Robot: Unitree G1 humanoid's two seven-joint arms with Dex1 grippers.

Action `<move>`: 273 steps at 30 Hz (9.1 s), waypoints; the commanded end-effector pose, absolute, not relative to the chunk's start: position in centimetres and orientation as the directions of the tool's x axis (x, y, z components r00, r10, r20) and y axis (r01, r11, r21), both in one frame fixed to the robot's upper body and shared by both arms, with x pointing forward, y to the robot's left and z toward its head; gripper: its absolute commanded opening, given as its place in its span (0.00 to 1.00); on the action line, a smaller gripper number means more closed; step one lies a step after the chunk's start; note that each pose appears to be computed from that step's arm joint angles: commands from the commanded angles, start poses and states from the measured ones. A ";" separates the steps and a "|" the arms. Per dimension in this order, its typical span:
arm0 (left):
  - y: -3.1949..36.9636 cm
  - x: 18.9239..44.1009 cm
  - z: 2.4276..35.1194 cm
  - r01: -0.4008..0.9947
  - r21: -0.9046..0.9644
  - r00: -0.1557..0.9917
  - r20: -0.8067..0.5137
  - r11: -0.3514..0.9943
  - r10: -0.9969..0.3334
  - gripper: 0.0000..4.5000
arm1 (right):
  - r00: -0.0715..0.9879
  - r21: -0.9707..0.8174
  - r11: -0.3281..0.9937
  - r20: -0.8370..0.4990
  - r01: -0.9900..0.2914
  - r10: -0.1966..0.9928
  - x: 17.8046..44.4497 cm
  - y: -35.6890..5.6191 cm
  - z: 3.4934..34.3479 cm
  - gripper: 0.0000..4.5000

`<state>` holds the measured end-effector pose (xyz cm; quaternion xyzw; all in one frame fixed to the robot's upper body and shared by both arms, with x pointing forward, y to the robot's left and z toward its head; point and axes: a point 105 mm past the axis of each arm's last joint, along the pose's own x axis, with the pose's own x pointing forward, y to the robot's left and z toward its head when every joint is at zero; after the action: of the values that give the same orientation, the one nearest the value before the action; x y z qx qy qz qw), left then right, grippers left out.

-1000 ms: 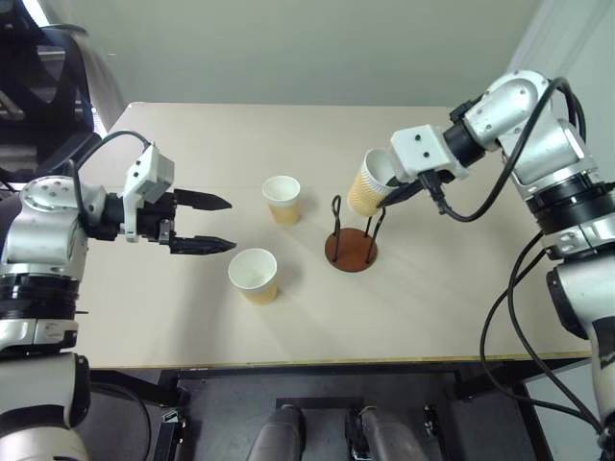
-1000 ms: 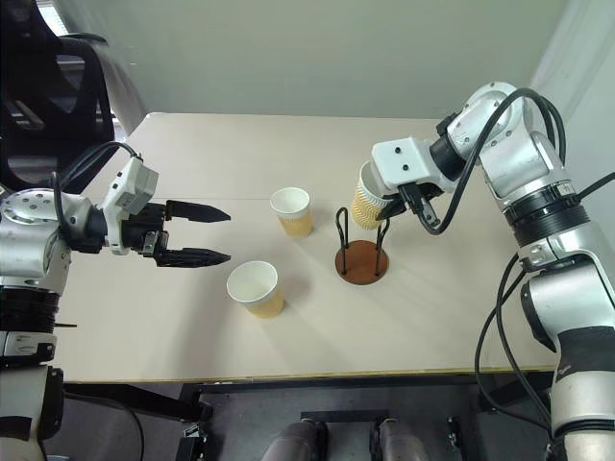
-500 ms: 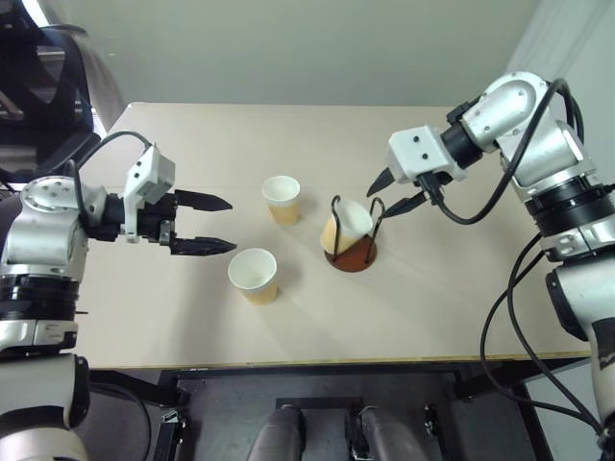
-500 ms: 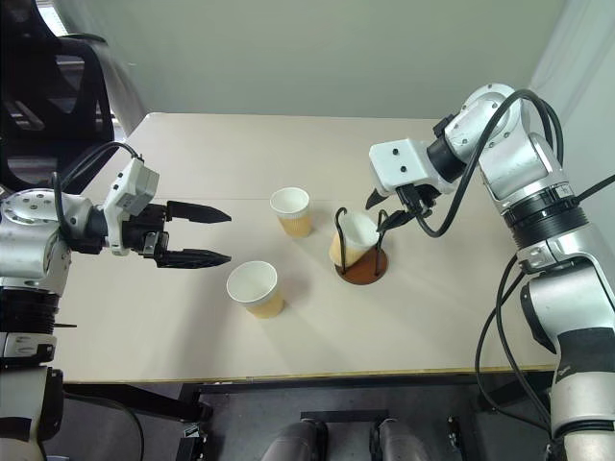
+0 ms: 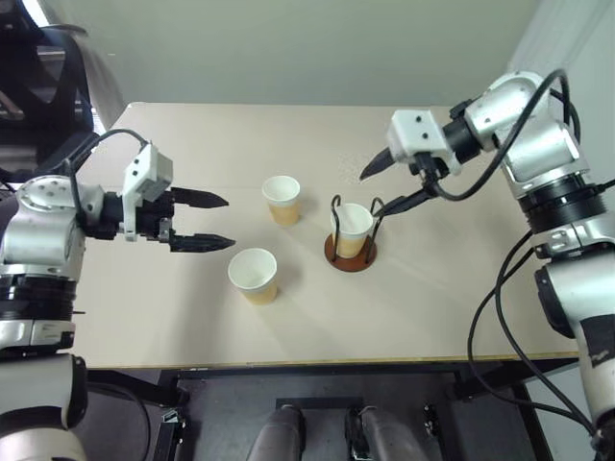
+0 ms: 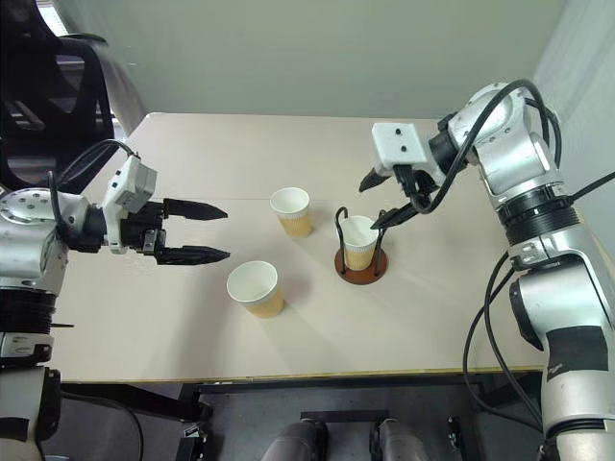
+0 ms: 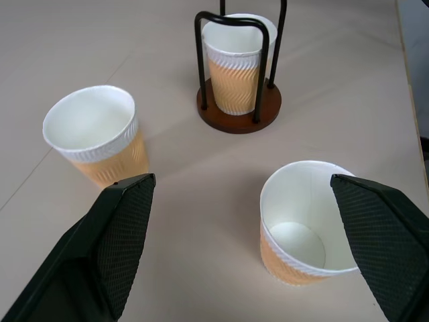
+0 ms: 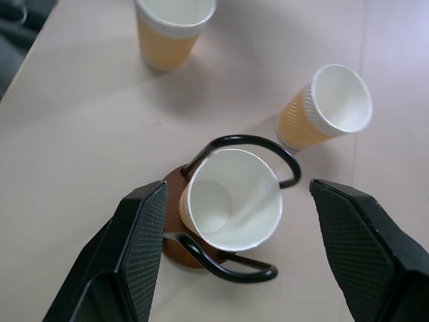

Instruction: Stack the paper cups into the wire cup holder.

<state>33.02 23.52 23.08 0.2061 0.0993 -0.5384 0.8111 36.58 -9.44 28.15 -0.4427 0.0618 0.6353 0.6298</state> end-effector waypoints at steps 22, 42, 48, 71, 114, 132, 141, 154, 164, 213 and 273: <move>24.9 36.8 27.5 0.784 0.519 0.592 -0.456 0.341 -0.665 1.00 | 0.171 -0.453 -0.048 -0.429 -0.890 0.887 36.3 -12.8 29.4 0.76; 20.9 41.5 25.1 0.695 0.716 0.620 -0.645 -0.070 -0.448 1.00 | 0.215 -0.456 -0.037 -0.487 -0.889 0.847 36.9 -13.4 29.8 0.76; 19.6 42.1 23.8 0.671 0.727 0.613 -0.656 -0.149 -0.439 1.00 | 0.235 -0.451 -0.019 -0.500 -0.892 0.833 37.2 -13.8 29.8 0.76; 16.2 43.7 22.4 0.586 0.790 0.655 -0.594 -0.183 -0.467 1.00 | 0.256 -0.465 -0.014 -0.511 -0.885 0.820 37.4 -13.9 30.1 0.76; 16.1 42.8 19.6 0.692 0.668 0.539 -0.730 -0.275 -0.419 0.01 | 0.264 -0.477 -0.019 -0.519 -0.879 0.813 37.2 -14.3 29.7 0.76; 18.9 39.2 27.2 0.849 0.501 0.367 -0.787 -0.168 -0.496 0.01 | 0.322 -0.510 0.039 -0.480 -0.859 0.816 39.0 -16.2 29.4 0.76; 17.1 39.1 29.4 0.832 0.529 0.371 -0.753 -0.167 -0.543 0.01 | 0.286 -0.432 0.080 -0.438 -0.898 0.852 38.4 -16.0 30.3 0.76; 13.3 38.6 30.4 0.816 0.529 0.303 -0.735 -0.233 -0.606 0.01 | 0.228 -0.405 0.037 -0.435 -0.914 0.871 36.4 -16.5 31.2 0.76; 10.0 38.4 32.7 0.777 0.559 0.294 -0.729 -0.290 -0.618 0.01 | 0.236 -0.393 0.043 -0.460 -0.919 0.856 36.1 -17.1 31.2 0.76; 4.0 37.5 30.8 0.775 0.493 0.130 -0.737 -0.395 -0.664 0.01 | 0.364 -0.219 0.299 -0.393 -0.929 0.844 35.2 -24.1 27.9 0.76; 4.1 37.9 28.5 0.708 0.483 0.157 -0.819 -0.515 -0.551 1.00 | 0.375 -0.272 0.282 -0.402 -0.920 0.835 35.2 -23.4 29.0 0.76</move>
<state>38.28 3.98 26.52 0.5708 0.0800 -0.6517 0.4930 35.60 -23.31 27.16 -0.2202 0.1177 0.5543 0.7940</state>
